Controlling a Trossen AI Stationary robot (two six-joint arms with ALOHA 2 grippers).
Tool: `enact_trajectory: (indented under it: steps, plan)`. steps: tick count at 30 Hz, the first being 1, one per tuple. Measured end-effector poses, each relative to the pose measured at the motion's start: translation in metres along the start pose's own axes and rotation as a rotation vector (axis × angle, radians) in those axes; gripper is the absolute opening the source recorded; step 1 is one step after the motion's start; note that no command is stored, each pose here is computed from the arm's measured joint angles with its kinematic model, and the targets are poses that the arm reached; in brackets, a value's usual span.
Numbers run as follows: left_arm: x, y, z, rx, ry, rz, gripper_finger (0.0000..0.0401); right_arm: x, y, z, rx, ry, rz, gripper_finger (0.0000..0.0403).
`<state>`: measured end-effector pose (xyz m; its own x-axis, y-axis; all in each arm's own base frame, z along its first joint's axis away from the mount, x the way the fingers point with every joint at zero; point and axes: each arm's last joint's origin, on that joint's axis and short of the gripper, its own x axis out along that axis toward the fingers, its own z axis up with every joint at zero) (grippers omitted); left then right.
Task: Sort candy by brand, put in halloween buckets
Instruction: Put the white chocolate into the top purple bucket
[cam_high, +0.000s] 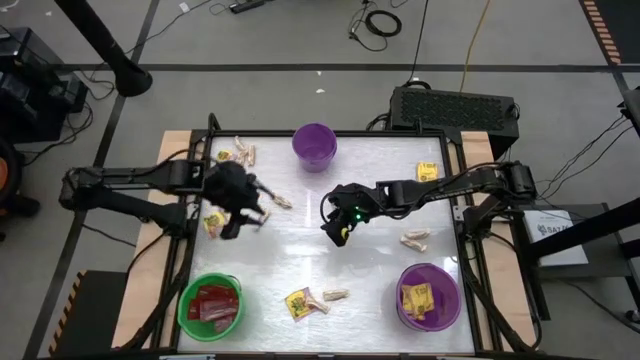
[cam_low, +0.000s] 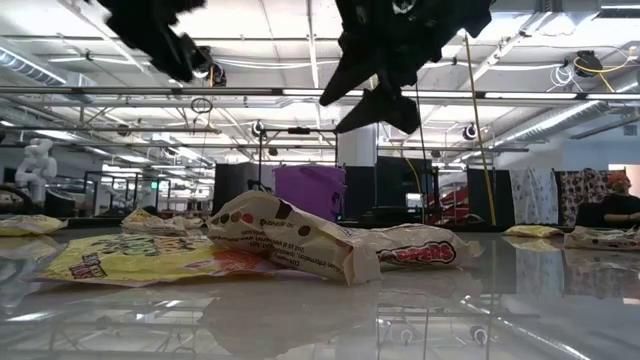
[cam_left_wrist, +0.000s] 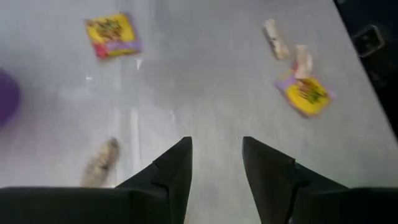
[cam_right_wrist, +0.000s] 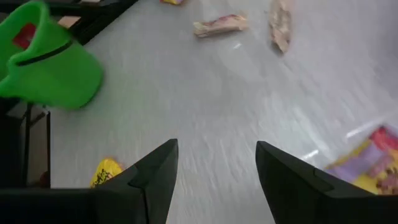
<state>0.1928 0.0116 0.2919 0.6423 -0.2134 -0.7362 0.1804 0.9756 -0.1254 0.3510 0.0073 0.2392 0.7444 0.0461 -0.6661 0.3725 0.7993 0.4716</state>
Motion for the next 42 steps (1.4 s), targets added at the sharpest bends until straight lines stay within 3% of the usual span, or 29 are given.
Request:
enact_trajectory:
  steps: [8, 15, 22, 27, 33, 37, 42]
  plan:
    - [0.033, 0.053, -0.007, -0.012, -0.033, -0.006, 0.0148, -0.002, -0.018, -0.005, 0.224, 0.096, -0.123, 0.0208]
    - [0.063, 0.085, -0.011, -0.087, -0.015, 0.027, 0.0148, -0.003, -0.019, -0.007, 0.246, 0.112, -0.139, 0.0208]
    - [0.08, 0.093, -0.017, -0.122, 0.051, 0.019, 0.0148, -0.025, -0.017, 0.004, 0.065, 0.078, -0.074, 0.0208]
    - [0.088, 0.097, -0.02, -0.175, 0.075, 0.017, 0.0148, -0.054, -0.028, 0.014, -0.046, 0.055, -0.096, 0.0208]
    - [0.09, 0.099, -0.021, -0.315, 0.089, 0.062, 0.0148, -0.082, -0.045, 0.018, -0.128, 0.156, -0.005, 0.0208]
    - [0.09, 0.099, -0.022, -0.378, 0.101, 0.089, 0.0148, -0.094, -0.059, 0.017, -0.217, 0.214, -0.047, 0.0208]
    - [0.09, 0.1, -0.024, -0.363, 0.128, 0.144, 0.0148, -0.1, -0.075, 0.018, -0.211, 0.257, -0.097, 0.0208]
